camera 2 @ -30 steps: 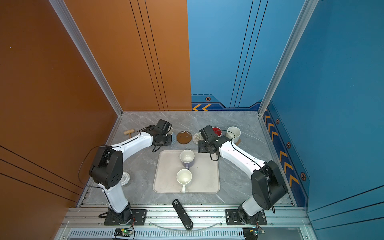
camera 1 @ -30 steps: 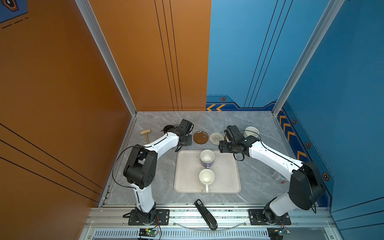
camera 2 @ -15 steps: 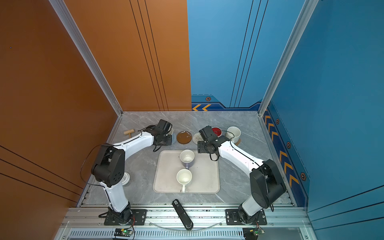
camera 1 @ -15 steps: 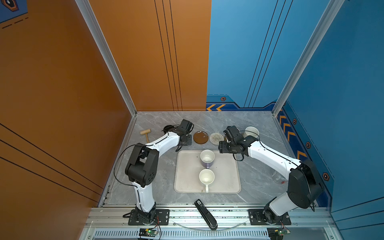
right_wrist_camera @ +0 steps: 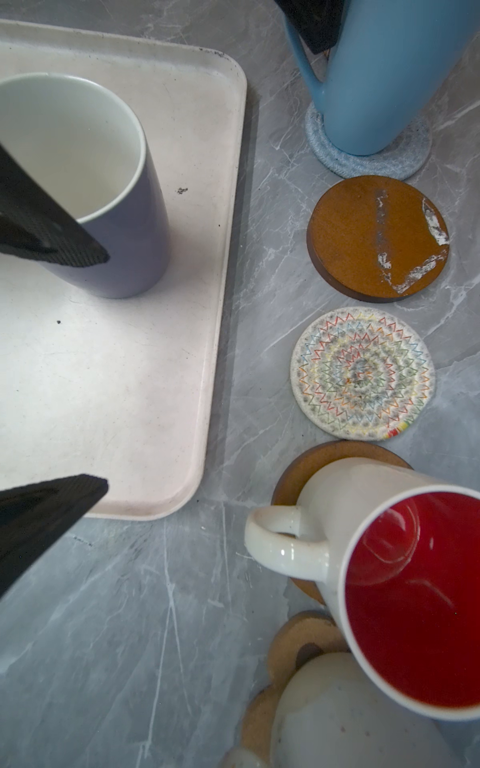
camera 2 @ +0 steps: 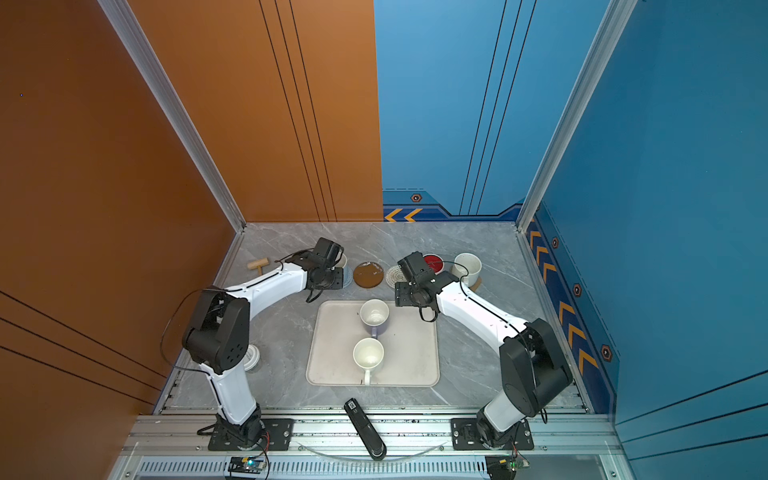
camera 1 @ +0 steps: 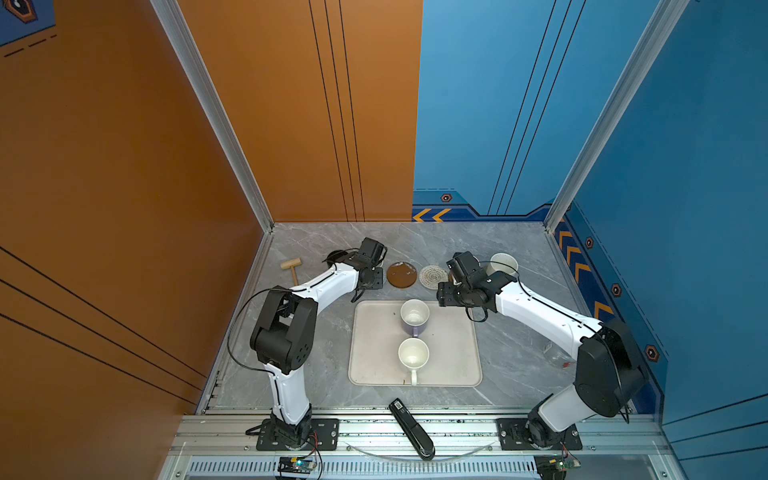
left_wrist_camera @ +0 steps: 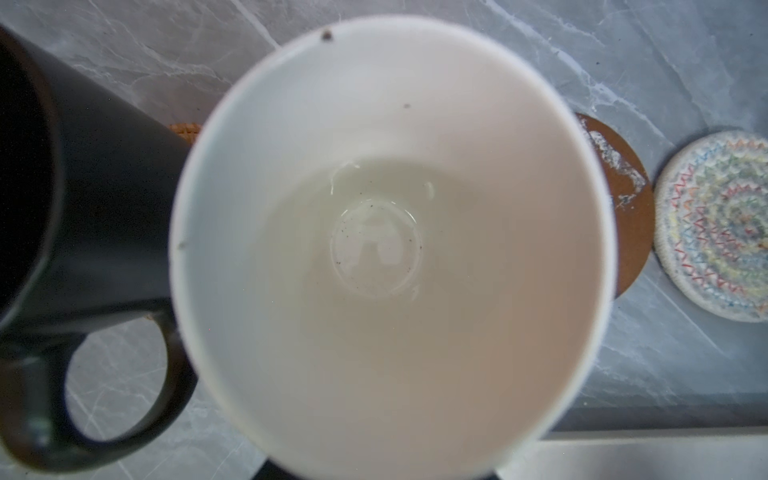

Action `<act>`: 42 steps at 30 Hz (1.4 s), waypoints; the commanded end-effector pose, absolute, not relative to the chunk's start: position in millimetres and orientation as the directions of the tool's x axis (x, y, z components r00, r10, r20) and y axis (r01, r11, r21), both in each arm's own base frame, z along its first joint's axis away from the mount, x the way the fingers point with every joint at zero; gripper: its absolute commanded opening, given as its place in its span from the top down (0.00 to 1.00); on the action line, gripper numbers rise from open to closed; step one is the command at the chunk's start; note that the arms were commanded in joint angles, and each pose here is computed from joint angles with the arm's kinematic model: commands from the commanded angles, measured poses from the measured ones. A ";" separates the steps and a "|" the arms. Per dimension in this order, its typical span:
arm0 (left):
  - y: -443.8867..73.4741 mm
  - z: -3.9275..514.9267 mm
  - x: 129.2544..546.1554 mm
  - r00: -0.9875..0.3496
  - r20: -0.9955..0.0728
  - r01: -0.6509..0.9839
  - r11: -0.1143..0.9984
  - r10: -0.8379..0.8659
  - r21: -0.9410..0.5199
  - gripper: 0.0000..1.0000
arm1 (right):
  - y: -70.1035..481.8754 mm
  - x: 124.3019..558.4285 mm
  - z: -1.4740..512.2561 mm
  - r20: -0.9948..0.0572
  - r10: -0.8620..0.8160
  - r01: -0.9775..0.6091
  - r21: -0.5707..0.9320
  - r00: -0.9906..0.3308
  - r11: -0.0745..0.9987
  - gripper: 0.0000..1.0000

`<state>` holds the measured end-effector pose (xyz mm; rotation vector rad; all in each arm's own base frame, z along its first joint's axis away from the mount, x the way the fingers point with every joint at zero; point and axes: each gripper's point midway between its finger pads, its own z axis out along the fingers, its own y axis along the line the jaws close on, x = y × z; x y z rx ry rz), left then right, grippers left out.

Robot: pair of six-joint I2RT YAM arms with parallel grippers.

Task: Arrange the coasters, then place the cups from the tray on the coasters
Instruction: 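Lower the blue-handled mug onto the blue woven coaster and open left gripper, then raise left gripper off the mug while right gripper moves to the tray's white mug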

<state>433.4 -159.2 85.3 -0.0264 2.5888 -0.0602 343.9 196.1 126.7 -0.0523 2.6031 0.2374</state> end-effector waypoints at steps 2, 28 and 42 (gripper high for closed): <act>-154.9 102.5 442.2 -0.826 -0.562 -0.027 0.998 -0.050 -0.050 0.59 | 198.1 340.5 125.9 -0.481 0.010 -0.077 0.161 -0.877 0.984 0.22; -146.0 218.1 369.1 -0.668 -0.743 0.047 0.994 -0.041 -0.097 0.51 | 239.4 264.5 208.7 -0.604 -0.129 -0.243 0.110 -0.787 0.964 0.22; -140.7 228.2 328.6 -0.624 -0.777 0.041 0.989 -0.087 -0.144 0.50 | 286.4 153.6 192.9 -0.575 -0.283 -0.367 0.032 -0.768 0.930 0.25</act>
